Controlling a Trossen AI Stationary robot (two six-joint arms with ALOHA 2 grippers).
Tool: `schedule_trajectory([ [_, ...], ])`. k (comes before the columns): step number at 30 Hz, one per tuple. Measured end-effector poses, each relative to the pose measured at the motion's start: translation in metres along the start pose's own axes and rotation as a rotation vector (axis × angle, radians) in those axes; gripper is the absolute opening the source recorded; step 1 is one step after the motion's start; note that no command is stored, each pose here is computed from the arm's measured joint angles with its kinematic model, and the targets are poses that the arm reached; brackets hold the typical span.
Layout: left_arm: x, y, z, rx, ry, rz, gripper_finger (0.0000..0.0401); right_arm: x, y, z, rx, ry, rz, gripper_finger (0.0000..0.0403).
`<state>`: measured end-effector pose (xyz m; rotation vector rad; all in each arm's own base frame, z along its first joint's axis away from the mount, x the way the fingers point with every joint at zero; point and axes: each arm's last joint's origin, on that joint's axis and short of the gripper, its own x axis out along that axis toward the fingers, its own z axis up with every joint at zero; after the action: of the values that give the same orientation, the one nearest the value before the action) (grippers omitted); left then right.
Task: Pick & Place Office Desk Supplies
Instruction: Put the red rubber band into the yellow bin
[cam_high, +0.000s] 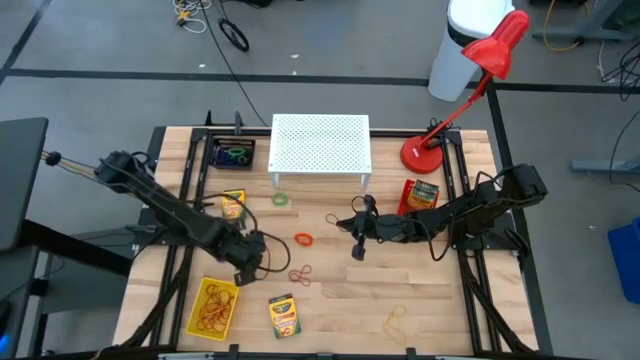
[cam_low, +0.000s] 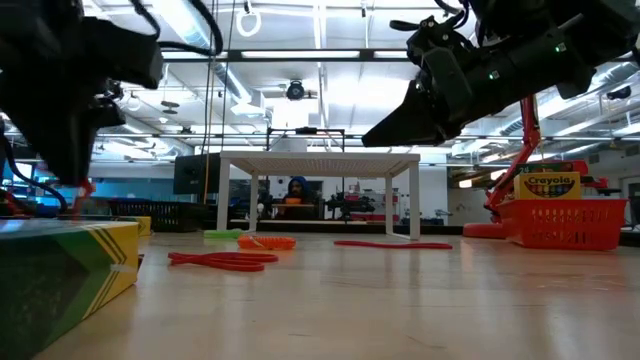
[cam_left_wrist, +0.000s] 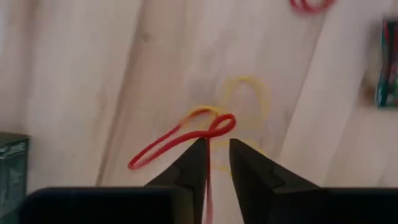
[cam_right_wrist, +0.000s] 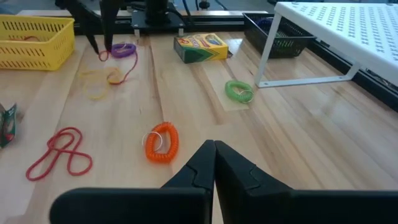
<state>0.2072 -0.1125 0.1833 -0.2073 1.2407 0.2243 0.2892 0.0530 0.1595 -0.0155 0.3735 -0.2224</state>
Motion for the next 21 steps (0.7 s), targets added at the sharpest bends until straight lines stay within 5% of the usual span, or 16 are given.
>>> schedule_trajectory([
  [13, -0.004, 0.003, -0.005, 0.081, 0.076, -0.026, 0.0006, 0.000, 0.000, 0.000, -0.007, 0.000, 0.000, 0.0017],
  [21, -0.061, 0.006, 0.007, 0.056, 0.109, 0.009, 0.0005, 0.000, 0.000, 0.000, -0.008, 0.000, 0.000, 0.0017],
])
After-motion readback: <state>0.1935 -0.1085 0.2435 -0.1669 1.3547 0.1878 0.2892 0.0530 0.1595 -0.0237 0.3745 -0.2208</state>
